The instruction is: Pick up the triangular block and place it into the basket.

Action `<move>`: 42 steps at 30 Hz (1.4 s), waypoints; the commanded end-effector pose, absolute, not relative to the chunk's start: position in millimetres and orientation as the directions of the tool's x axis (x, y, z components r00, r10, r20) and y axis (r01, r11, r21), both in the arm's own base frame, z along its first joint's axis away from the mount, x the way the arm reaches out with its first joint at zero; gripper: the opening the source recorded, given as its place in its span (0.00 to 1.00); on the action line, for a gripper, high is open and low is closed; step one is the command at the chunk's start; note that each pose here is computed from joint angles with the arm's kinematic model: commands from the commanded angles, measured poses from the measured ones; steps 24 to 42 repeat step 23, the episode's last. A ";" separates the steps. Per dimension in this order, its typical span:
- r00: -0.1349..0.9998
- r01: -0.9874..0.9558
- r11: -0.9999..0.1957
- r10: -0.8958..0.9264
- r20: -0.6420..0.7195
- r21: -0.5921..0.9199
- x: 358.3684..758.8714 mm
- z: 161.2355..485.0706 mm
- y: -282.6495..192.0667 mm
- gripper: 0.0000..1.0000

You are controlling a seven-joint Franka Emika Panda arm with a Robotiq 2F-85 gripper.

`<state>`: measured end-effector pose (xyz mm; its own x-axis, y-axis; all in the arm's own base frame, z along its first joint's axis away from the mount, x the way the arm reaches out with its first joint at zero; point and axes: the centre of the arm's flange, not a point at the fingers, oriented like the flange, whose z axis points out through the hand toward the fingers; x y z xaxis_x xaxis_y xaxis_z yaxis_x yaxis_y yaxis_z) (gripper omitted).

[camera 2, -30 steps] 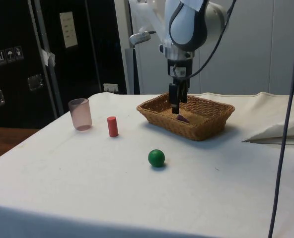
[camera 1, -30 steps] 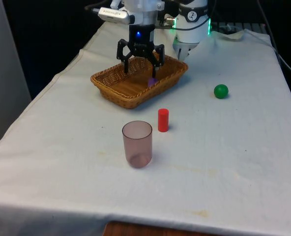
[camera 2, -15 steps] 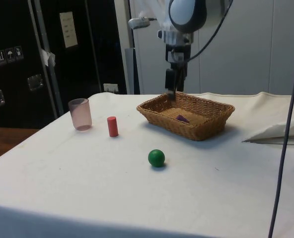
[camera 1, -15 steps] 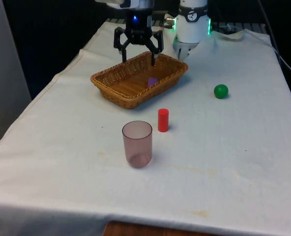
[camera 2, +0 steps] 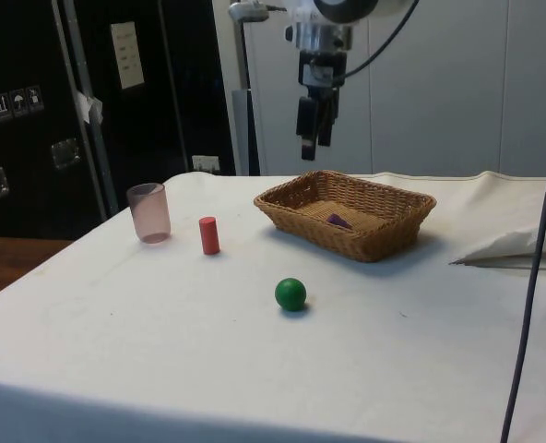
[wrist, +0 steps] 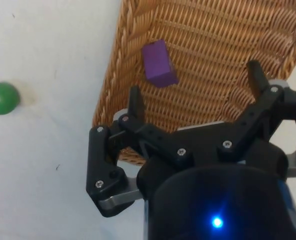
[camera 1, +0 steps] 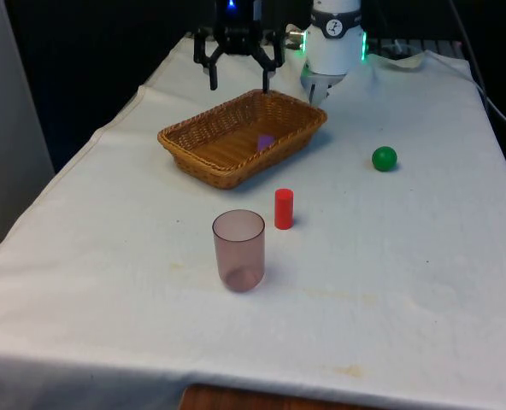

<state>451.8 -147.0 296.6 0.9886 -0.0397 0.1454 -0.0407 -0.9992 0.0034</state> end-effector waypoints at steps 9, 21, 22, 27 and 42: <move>0.992 -0.035 -0.999 -0.030 0.126 0.038 473.1 308.1 -145.6 1.00; 0.996 -0.028 -0.997 -0.022 0.085 0.070 499.7 314.2 -144.2 1.00; 0.996 -0.027 -0.997 -0.021 0.081 0.072 501.0 313.9 -143.4 1.00; 0.995 -0.024 -0.998 -0.018 0.094 0.059 499.4 314.8 -143.7 1.00; 0.995 -0.024 -0.998 -0.018 0.094 0.059 499.4 314.8 -143.7 1.00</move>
